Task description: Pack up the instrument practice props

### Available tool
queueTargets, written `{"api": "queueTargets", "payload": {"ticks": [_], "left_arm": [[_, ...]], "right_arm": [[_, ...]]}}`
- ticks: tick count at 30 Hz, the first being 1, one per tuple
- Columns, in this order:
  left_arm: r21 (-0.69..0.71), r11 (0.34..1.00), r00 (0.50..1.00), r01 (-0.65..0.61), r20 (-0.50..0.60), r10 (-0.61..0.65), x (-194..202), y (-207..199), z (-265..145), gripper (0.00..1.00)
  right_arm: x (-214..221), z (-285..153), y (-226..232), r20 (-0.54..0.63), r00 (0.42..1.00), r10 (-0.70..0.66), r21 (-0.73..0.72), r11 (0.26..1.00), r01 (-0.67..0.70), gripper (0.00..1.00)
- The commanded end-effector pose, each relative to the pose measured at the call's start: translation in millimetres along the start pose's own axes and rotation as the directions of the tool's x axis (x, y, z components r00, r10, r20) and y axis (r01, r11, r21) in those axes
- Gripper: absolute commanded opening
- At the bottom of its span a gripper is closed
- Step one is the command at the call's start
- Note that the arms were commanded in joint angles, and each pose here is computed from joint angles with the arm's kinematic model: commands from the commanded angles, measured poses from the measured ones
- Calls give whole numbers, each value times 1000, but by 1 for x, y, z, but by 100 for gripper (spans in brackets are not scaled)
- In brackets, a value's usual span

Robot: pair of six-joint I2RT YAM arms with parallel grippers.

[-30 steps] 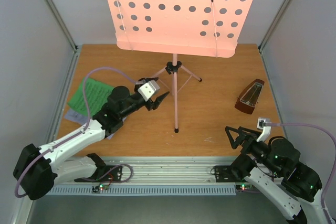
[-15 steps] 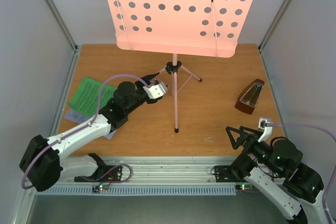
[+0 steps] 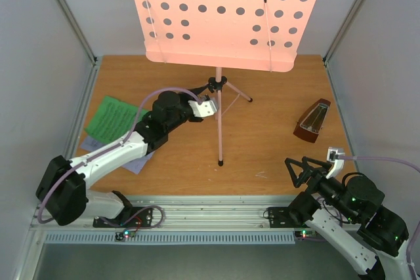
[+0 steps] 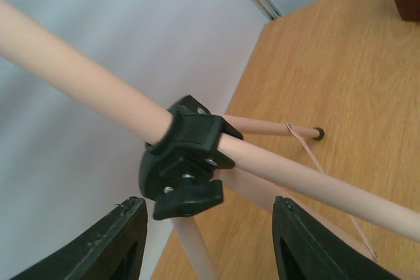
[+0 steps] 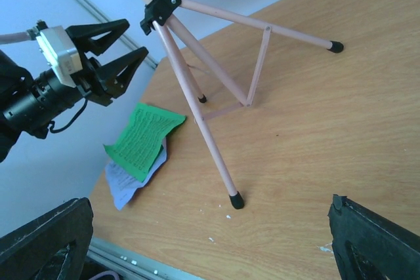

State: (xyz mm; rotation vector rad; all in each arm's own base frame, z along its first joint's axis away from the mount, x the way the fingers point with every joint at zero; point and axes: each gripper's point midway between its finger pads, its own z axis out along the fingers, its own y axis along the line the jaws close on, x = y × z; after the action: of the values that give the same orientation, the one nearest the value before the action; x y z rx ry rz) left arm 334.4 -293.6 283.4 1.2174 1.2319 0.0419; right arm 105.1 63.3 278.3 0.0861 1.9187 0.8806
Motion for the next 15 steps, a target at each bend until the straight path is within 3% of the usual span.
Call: {"api": "queueTargets", "payload": {"ticks": [1, 15], "left_arm": [[-6, 999, 999, -51, 11, 51, -8, 6, 7, 51], [-46, 994, 994, -99, -58, 96, 7, 11, 23, 39]], "right_arm": [[-6, -4, 1, 19, 1000, -18, 2, 1000, 18, 99], [-5, -9, -1, 18, 1000, -17, 8, 1000, 16, 98]]}}
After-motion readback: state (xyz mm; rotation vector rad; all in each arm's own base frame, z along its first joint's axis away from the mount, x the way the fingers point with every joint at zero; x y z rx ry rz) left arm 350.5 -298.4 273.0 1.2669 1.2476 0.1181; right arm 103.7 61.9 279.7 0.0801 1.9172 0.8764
